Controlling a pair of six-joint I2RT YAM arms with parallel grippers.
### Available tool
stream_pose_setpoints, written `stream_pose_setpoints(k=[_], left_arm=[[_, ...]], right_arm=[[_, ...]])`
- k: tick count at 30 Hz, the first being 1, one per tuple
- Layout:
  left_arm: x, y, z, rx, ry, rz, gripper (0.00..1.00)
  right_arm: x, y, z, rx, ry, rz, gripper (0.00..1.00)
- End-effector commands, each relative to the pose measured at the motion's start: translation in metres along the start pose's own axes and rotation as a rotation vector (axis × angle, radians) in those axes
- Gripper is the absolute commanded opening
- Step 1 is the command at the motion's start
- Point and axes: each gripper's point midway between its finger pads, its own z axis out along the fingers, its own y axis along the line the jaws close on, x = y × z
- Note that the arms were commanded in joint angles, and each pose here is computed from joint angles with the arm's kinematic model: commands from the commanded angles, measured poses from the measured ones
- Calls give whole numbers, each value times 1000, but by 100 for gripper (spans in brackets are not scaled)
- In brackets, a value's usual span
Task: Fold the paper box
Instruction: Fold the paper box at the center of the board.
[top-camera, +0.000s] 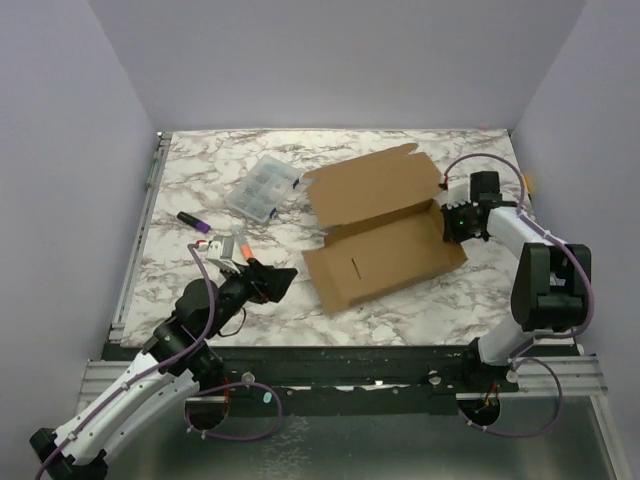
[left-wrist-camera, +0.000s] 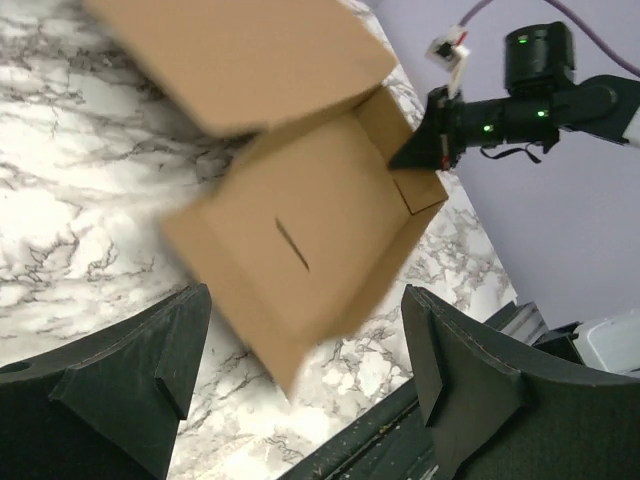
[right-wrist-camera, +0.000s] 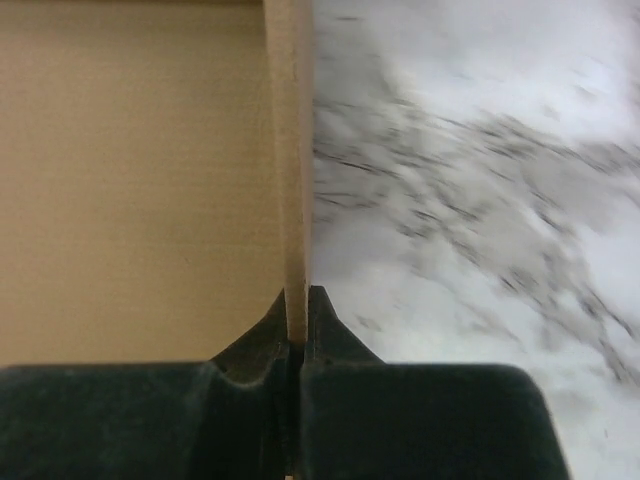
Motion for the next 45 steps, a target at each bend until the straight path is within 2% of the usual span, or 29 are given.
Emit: stream_pose_setpoints(k=[1, 4, 8, 11, 12, 15, 17, 18, 19, 20, 21, 24, 25, 26, 27, 29, 32, 34, 36, 39, 41, 43, 45], left_arm=[[2, 1, 9, -48, 20, -110, 83], [10, 17, 20, -133, 40, -110, 83], [18, 39, 37, -250, 55, -80, 83], [16, 49, 46, -310, 60, -41, 83], [14, 49, 48, -318, 57, -33, 83], [15, 47, 52, -316, 70, -23, 83], [24, 51, 54, -320, 106, -5, 83], [29, 53, 55, -322, 124, 5, 83], [33, 54, 57, -315, 139, 26, 83], [36, 56, 59, -309, 143, 47, 83], [37, 57, 63, -294, 134, 73, 83], [31, 53, 74, -213, 88, 200, 84], [26, 52, 79, -196, 72, 243, 84], [19, 53, 83, -196, 61, 275, 83], [12, 56, 89, -210, 61, 286, 81], [4, 63, 101, -215, 94, 253, 75], [8, 71, 121, -169, 151, 141, 70], [15, 77, 135, -157, 188, 127, 69], [17, 77, 150, -137, 199, 122, 68], [15, 76, 174, -108, 205, 121, 62], [17, 85, 185, -137, 217, 132, 52], [21, 102, 190, -204, 218, 142, 33], [25, 117, 191, -257, 219, 157, 22]], right_arm=[[-32, -13, -28, 21, -160, 231, 0], [-25, -6, -33, 32, -184, 305, 3], [-17, 10, -39, -39, -191, 324, 35], [-13, 1, -47, -2, -198, 304, 59], [-11, -4, -51, 6, -199, 304, 62], [-16, -22, -78, 36, -266, 272, 63], [-37, -23, -107, 35, -374, 159, 64], [-50, -14, -122, 1, -434, 51, 69], [-63, 2, -136, -68, -504, -74, 81], [-73, 21, -148, -147, -579, -186, 97], [-78, 39, -155, -235, -628, -281, 99], [-80, 82, -160, -575, -710, -424, 99], [-80, 93, -158, -666, -724, -463, 96], [-74, 108, -154, -749, -721, -541, 93], [-69, 119, -145, -835, -682, -533, 93], [-59, 144, -131, -898, -628, -651, 94], [-47, 168, -102, -837, -499, -819, 98], [-43, 173, -86, -763, -462, -929, 100], [-38, 178, -81, -769, -448, -971, 100], [-24, 190, -76, -864, -405, -943, 96], [-15, 195, -65, -879, -360, -932, 92], [-10, 197, -56, -869, -334, -925, 88], [-6, 200, -51, -866, -323, -917, 85]])
